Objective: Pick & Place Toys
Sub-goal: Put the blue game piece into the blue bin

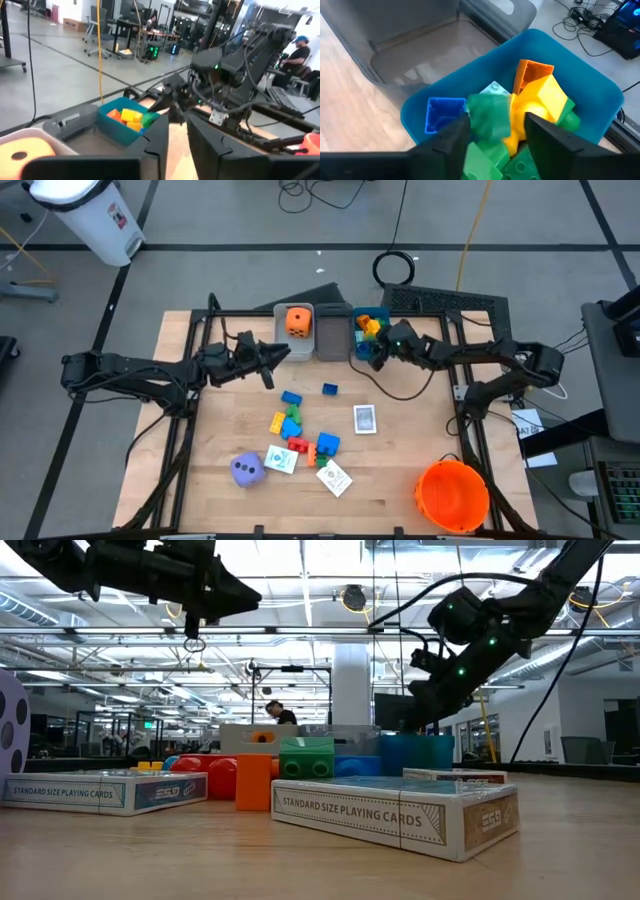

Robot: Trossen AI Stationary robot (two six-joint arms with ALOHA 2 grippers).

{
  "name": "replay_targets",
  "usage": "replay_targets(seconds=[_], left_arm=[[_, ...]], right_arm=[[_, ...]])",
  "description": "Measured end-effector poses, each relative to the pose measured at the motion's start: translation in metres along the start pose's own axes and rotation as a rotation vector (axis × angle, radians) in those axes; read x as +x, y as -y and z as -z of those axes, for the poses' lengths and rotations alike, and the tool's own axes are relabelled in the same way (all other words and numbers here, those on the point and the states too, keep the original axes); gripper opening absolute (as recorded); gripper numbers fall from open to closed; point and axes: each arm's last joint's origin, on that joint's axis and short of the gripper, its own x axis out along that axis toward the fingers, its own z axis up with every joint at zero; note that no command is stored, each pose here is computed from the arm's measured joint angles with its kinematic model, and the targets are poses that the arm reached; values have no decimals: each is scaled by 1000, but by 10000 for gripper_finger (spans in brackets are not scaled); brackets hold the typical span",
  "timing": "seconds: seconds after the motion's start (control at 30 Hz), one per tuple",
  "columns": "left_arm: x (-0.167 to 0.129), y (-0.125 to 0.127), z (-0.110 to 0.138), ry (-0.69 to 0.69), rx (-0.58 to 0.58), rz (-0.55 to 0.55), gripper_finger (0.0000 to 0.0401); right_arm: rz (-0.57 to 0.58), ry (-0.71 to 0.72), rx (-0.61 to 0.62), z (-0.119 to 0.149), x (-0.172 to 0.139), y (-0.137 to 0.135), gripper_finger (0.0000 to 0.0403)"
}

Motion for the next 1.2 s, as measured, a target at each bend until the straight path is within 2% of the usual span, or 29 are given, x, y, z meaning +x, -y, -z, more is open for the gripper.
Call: replay_targets(seconds=[0.13,0.27,0.37,0.47,0.57,0.73,0.87,1.13,1.2], left_arm=[[0,1,2,-18,2,4,130],[-1,1,4,-44,14,9,175],[-1,3,7,-83,25,78,203],[-2,5,12,-159,77,192,220],[-4,4,24,-289,177,258,228],[-16,-5,50,-570,423,284,230],[-19,-11,67,-727,517,280,230],[-3,-14,91,-778,615,288,230],[1,-16,99,-803,647,259,230]], right_arm=[[-39,-8,19,1,-5,-11,234],[-89,15,-13,-2,-14,-25,274],[-129,63,-25,-7,-24,-34,290],[-181,126,-32,-14,-38,-44,294],[-239,227,-24,-24,-54,-54,291],[-325,354,-15,-34,-77,-66,283],[-360,430,-49,-39,-88,-73,279],[-362,446,-64,-40,-89,-75,279],[-363,442,-66,-40,-89,-75,279]])
